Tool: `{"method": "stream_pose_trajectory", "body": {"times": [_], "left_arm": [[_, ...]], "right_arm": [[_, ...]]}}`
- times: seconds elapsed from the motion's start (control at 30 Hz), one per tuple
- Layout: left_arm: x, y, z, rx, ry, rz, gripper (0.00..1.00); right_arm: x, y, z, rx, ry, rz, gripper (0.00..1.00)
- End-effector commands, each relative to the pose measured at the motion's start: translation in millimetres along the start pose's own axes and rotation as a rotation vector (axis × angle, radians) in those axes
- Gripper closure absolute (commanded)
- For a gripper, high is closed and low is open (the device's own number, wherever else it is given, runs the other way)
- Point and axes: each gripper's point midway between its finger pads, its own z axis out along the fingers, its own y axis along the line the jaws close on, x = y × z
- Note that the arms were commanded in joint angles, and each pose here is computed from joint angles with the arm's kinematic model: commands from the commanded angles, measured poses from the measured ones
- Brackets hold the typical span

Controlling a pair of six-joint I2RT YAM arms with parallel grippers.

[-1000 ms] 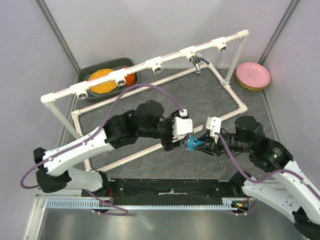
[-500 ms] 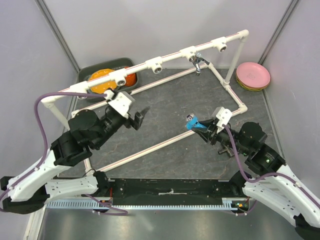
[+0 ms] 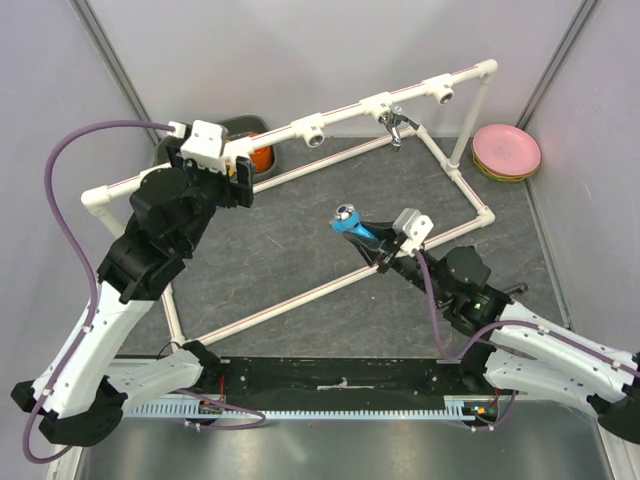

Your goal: Install the water faucets

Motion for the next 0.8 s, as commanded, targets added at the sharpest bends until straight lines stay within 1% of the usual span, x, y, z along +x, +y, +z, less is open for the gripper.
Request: {"method": "stream_pose_trajectory", "body": {"times": [0.0,0.07,0.1,0.2,0.27,0.3,0.37,0.4,0.43,0.5,0.53,0.57,0.6,0.63,0.77], "left_arm": [[-31,24,-1,-0.066,-0.061,-0.112,0.14],[-42,35,0,-0.100,-0.084,-0.165,0.13],[-42,35,5,-0.104,-0.080,-0.184,0.13],[-51,41,14,-0.124,-0.091,-0.236,0.09],[-46,46,21,-0.138,-0.069,-0.273,0.08],[-41,43,29,-0.123,-0.049,-0.284,0.07],[-32,50,36,-0.131,-0.026,-0.320,0.07],[-24,48,41,-0.109,-0.002,-0.332,0.07],[-17,57,43,-0.129,0.011,-0.348,0.07],[-1,56,47,-0.112,0.039,-0.392,0.07],[-1,64,42,-0.126,0.024,-0.403,0.07],[-2,67,43,-0.127,0.005,-0.418,0.07],[7,67,44,-0.123,0.017,-0.423,0.07],[11,76,43,-0.145,0.018,-0.427,0.07],[25,84,46,-0.149,0.038,-0.450,0.07]], "right_arm": [[-48,-3,15,0.139,-0.236,-0.081,1.00],[-38,-4,22,0.194,-0.229,-0.095,1.00],[-48,-1,21,0.206,-0.291,-0.101,1.00],[-54,-5,24,0.261,-0.354,-0.077,1.00],[-58,-8,25,0.288,-0.398,-0.059,1.00],[-59,-10,25,0.305,-0.409,-0.043,1.00],[-59,-11,30,0.318,-0.429,-0.028,1.00],[-61,-11,32,0.324,-0.437,-0.014,1.00],[-59,-11,35,0.331,-0.437,-0.010,1.00],[-64,-15,35,0.359,-0.468,0.016,1.00],[-61,-15,37,0.368,-0.467,0.016,1.00],[-66,-17,35,0.380,-0.494,0.028,1.00],[-67,-18,35,0.391,-0.504,0.031,1.00],[-64,-19,38,0.401,-0.500,0.022,1.00],[-71,-22,43,0.429,-0.541,0.018,1.00]]}}
